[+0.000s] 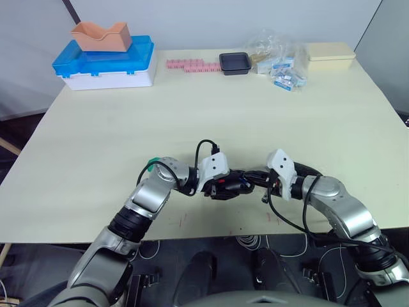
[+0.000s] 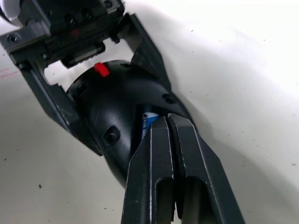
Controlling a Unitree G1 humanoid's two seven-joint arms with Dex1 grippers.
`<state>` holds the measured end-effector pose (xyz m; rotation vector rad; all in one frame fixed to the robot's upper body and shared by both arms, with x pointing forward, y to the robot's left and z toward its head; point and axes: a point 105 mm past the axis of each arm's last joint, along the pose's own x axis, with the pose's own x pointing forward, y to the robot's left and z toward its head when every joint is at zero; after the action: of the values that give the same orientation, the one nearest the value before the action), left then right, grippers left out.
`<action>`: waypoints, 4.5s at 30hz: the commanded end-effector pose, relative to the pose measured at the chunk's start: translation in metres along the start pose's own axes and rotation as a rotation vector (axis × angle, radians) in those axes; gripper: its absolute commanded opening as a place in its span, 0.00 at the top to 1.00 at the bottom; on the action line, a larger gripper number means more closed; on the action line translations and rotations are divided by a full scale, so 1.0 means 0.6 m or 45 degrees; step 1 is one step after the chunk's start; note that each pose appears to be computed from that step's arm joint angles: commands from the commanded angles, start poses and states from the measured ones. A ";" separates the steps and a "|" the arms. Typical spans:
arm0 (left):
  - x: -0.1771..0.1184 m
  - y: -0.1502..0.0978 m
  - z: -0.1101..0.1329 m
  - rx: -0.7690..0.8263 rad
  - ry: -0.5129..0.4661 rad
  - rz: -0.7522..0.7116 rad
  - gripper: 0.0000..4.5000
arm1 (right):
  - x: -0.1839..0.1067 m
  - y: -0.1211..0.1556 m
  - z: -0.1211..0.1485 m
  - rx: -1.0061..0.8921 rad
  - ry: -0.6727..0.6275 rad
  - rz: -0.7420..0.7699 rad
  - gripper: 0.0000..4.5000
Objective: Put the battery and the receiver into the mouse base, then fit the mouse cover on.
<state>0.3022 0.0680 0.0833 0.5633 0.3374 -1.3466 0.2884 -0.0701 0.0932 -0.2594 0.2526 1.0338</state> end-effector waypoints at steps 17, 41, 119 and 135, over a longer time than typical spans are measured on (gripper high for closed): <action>-0.006 0.000 -0.006 -0.005 0.030 0.016 0.34 | -0.005 -0.002 -0.073 0.165 0.228 -0.042 0.99; -0.003 -0.003 -0.003 0.008 0.002 0.026 0.34 | -0.110 0.013 -0.024 -0.117 -0.277 -0.175 0.99; -0.223 -0.069 -0.012 0.055 -0.547 -0.012 0.01 | -0.280 -0.102 -0.091 -0.025 -0.096 -0.309 0.00; -0.240 -0.068 -0.008 0.067 -0.552 -0.048 0.01 | -0.267 -0.123 -0.106 0.032 0.081 -0.217 0.00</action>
<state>0.2340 0.1792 0.1380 0.2719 -0.0069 -1.4778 0.2664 -0.2578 0.0837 -0.2679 0.3126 0.8498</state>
